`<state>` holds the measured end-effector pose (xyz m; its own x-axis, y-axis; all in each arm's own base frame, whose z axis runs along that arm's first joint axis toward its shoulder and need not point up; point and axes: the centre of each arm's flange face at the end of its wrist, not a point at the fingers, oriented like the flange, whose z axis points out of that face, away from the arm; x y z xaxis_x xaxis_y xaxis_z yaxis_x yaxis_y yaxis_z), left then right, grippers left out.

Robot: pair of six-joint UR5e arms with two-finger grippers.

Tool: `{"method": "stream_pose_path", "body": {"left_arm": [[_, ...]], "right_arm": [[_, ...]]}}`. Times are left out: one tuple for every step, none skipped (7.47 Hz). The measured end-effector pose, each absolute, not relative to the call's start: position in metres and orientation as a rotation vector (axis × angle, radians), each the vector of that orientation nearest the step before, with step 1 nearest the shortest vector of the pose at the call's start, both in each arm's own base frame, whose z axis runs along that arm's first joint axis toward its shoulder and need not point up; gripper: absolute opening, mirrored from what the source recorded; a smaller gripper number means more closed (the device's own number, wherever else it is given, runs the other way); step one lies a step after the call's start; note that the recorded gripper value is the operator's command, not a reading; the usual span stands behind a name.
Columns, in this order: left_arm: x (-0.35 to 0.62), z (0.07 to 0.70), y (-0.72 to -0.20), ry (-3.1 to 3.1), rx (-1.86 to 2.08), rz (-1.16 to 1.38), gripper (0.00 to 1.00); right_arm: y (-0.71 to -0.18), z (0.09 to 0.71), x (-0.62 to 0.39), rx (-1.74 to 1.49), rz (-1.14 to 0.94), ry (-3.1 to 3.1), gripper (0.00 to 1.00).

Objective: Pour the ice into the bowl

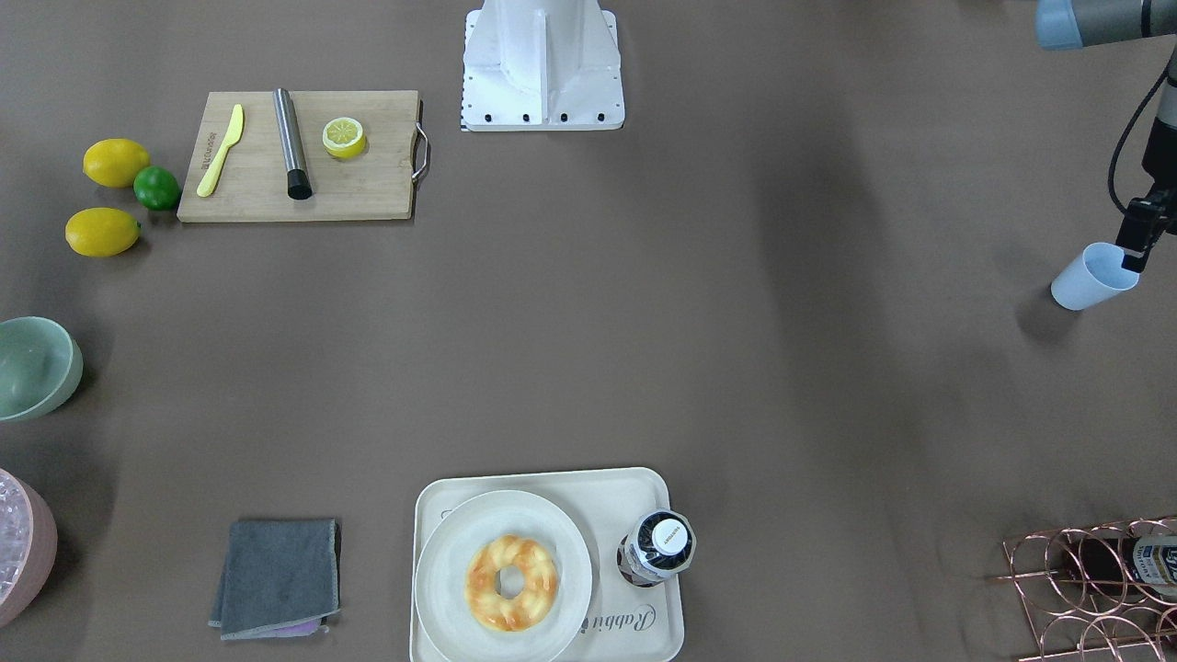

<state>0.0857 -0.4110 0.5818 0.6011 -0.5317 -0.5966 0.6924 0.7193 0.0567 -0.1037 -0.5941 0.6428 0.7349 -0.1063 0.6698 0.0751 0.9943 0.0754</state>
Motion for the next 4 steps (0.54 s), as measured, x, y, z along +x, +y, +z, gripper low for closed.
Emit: {"method": "stream_pose_path", "body": {"left_arm": [[0.106, 0.582, -0.408, 0.568, 0.311, -0.756, 0.97], [0.119, 0.584, -0.406, 0.549, 0.323, -0.790, 0.97], [0.126, 0.588, -0.404, 0.523, 0.326, -0.823, 0.97], [0.127, 0.595, -0.400, 0.492, 0.324, -0.856, 0.97]], "right_arm": [[-0.584, 0.646, -0.105, 0.043, -0.105, -0.741, 0.94], [-0.575, 0.652, -0.110, 0.051, -0.115, -0.746, 0.94], [-0.567, 0.660, -0.121, 0.059, -0.122, -0.751, 0.64], [-0.560, 0.666, -0.128, 0.065, -0.124, -0.751, 0.40]]}}
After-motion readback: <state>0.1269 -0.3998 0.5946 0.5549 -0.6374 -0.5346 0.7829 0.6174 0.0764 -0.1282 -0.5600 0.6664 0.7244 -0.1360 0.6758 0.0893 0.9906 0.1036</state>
